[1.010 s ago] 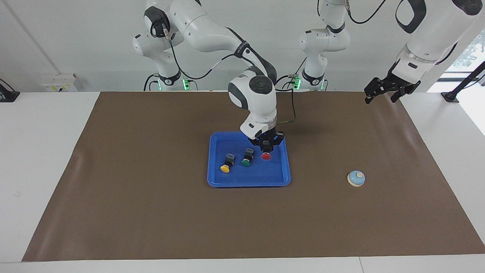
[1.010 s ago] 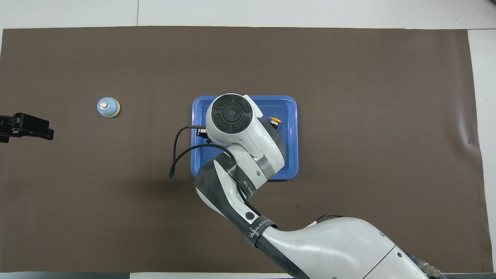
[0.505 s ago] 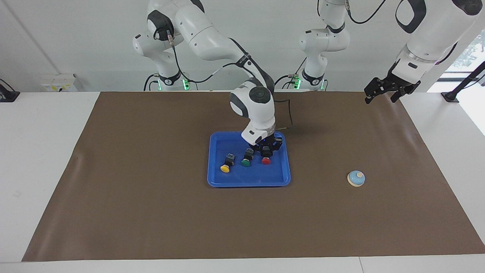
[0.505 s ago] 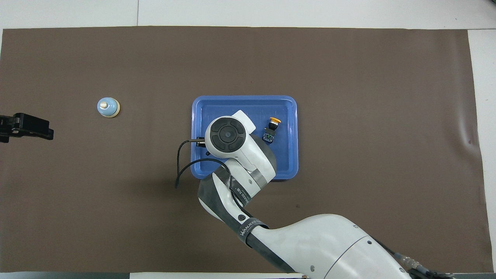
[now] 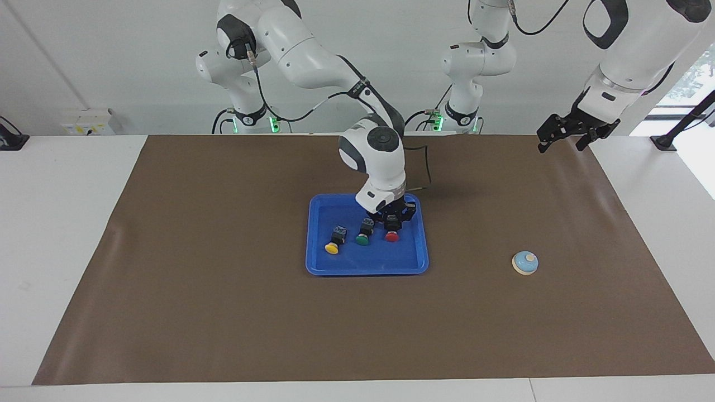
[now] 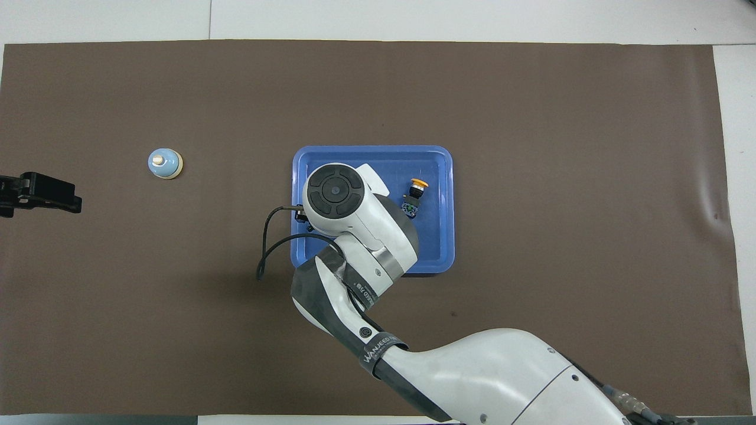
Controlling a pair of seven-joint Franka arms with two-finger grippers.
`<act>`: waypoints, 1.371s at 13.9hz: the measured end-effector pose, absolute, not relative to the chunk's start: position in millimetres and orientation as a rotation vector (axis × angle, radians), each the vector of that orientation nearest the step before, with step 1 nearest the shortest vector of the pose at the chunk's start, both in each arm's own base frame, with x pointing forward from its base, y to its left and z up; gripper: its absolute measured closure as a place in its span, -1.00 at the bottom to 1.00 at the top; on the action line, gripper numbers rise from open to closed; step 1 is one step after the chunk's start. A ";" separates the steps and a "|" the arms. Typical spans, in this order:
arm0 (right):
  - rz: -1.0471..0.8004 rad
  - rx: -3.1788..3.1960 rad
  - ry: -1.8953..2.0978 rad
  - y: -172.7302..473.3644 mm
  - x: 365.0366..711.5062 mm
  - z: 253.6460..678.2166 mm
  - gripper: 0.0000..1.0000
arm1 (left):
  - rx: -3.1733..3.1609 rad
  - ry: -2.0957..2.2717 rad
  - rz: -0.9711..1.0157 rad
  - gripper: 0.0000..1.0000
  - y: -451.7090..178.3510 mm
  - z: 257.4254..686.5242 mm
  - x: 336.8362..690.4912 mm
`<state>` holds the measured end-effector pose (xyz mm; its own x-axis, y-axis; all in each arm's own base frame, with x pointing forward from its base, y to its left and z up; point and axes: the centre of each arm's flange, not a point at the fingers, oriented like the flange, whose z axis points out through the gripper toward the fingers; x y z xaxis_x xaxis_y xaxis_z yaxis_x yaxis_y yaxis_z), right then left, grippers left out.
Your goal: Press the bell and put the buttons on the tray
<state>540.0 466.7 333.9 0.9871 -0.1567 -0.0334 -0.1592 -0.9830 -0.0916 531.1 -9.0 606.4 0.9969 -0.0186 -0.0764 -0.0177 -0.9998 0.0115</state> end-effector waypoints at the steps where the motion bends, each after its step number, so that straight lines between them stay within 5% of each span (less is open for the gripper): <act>1: 0.048 -3.043 0.253 465.3 543.3 349.0 -0.98 | 3.128 -0.028 -0.120 -1.00 -9.0 606.4 531.1; 5: 0.067 -3.018 0.376 425.4 571.1 409.1 -1.00 | 3.128 -0.028 -0.120 -1.00 -9.0 606.4 531.1; 10: 0.041 -2.974 0.558 297.0 623.1 480.3 -1.00 | 3.128 -0.028 -0.120 -1.00 -9.0 606.4 531.1; 19: 0.086 -3.097 0.048 115.3 644.4 527.0 -1.00 | 3.128 -0.028 -0.120 -1.00 -9.0 606.4 531.1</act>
<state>644.4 115.3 527.0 0.9980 -0.0298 -0.0563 -0.0322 -0.9986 -0.0423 531.1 -9.0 606.4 0.9969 -0.0186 -0.0764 -0.0177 -0.9998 0.0115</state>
